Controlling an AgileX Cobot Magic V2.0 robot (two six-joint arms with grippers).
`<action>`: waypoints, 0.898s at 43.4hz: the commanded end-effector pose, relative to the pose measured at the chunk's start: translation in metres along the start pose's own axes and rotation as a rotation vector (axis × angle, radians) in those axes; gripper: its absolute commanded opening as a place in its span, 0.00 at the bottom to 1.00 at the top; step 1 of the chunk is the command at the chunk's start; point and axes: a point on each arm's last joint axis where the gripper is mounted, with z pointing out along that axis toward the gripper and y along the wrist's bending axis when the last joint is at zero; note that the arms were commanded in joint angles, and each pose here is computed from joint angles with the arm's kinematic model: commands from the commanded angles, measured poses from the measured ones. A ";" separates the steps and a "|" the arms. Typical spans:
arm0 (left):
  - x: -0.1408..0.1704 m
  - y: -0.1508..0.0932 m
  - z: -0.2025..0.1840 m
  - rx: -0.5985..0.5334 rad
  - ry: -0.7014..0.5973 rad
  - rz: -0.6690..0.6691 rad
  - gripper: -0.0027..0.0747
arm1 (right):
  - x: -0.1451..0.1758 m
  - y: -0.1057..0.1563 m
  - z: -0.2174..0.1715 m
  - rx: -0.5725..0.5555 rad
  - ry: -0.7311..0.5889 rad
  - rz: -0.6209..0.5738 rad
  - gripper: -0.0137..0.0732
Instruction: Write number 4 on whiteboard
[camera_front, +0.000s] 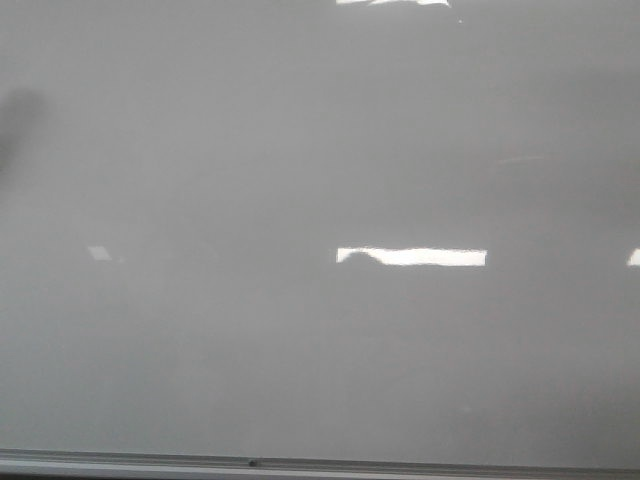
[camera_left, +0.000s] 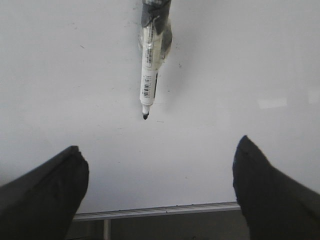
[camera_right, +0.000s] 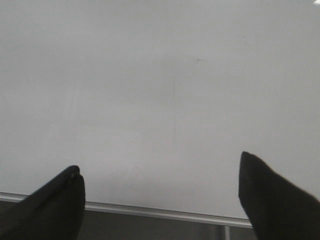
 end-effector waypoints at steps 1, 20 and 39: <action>-0.022 0.009 0.007 -0.026 -0.074 -0.026 0.76 | -0.014 -0.001 -0.004 0.011 -0.087 -0.013 0.90; -0.034 0.015 0.072 -0.026 -0.077 0.006 0.76 | -0.014 -0.001 -0.004 0.011 -0.089 -0.013 0.90; -0.037 0.013 0.111 -0.016 -0.124 0.010 0.76 | -0.014 -0.001 -0.004 0.011 -0.090 -0.013 0.90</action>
